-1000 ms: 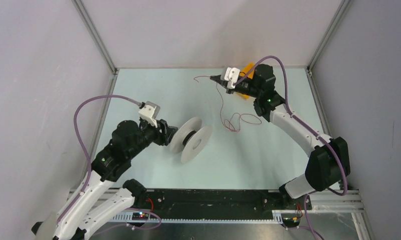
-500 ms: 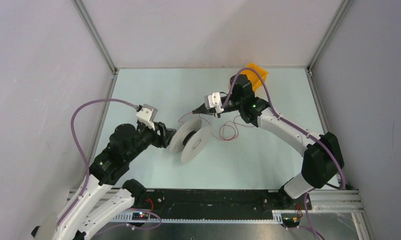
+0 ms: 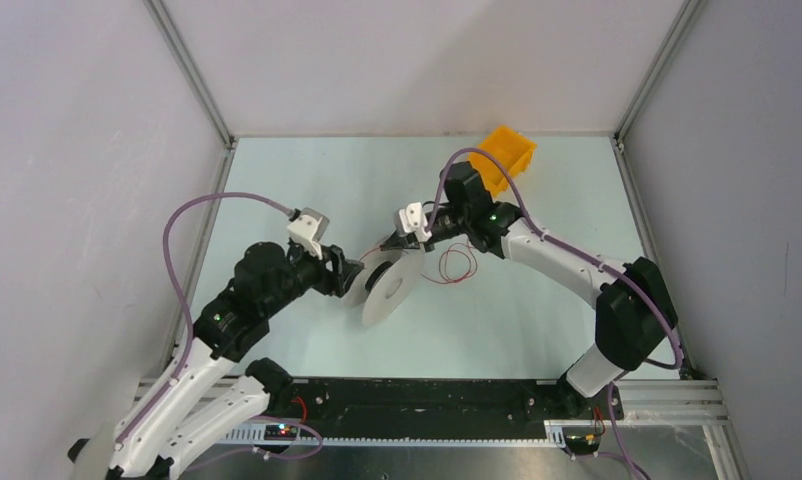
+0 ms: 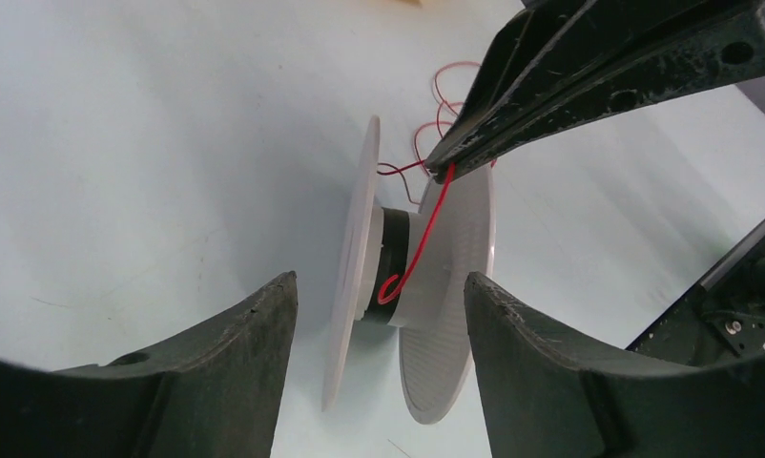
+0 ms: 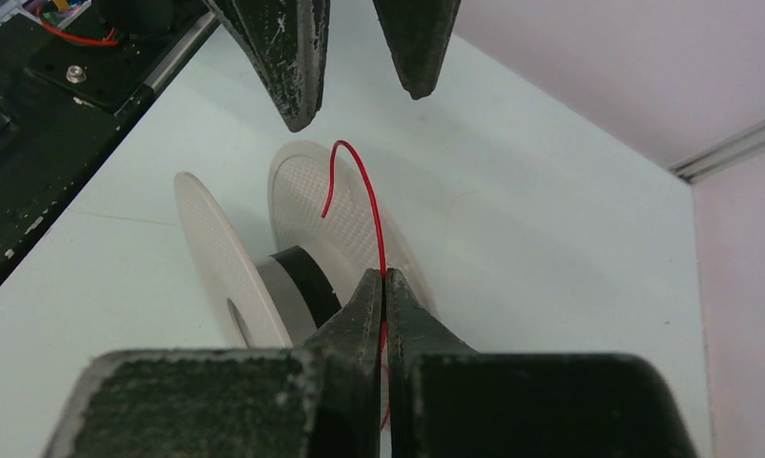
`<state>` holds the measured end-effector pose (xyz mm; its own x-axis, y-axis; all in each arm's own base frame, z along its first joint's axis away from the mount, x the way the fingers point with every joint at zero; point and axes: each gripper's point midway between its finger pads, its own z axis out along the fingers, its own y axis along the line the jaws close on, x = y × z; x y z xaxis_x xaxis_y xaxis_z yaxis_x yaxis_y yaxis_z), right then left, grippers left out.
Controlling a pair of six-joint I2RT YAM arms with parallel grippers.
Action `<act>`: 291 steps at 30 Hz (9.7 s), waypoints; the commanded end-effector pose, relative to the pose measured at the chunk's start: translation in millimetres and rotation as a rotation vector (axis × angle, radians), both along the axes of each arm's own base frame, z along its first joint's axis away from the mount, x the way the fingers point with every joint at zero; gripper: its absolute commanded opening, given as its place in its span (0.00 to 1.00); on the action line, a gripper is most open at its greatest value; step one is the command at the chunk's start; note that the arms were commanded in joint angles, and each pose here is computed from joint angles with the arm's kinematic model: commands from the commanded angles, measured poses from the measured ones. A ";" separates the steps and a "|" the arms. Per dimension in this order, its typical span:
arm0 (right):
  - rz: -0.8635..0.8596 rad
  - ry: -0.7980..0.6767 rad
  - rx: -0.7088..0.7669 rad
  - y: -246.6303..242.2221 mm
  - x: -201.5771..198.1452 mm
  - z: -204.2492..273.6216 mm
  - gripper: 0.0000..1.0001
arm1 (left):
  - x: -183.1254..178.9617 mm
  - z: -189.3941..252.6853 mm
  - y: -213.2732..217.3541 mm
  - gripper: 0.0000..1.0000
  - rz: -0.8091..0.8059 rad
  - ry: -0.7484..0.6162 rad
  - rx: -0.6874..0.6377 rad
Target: Wrap the cables
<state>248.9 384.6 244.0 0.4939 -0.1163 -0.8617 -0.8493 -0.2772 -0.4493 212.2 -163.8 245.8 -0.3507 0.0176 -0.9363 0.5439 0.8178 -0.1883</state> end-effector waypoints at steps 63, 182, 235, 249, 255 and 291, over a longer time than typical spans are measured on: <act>-0.051 0.109 -0.079 13.8 5.5 -59.0 0.19 | 20.3 -77.1 4.5 0.01 0.032 0.144 0.234; -0.315 0.342 0.541 -19.9 23.1 18.1 0.63 | -8.1 238.4 19.3 0.00 0.119 -0.253 -0.424; -0.558 0.754 0.112 -34.1 -96.1 -18.2 0.04 | 90.7 33.1 16.4 0.00 0.349 -0.050 0.036; -0.668 0.106 0.165 -37.3 -64.7 28.4 0.05 | 73.3 -7.8 22.0 0.00 0.381 0.054 0.213; -0.704 -0.110 0.300 -25.3 -56.3 65.3 0.05 | 68.6 -26.4 23.4 0.00 0.385 0.112 0.257; -0.542 0.588 0.110 -49.7 13.9 -21.6 0.10 | 15.3 65.7 5.8 0.00 0.050 0.090 -0.097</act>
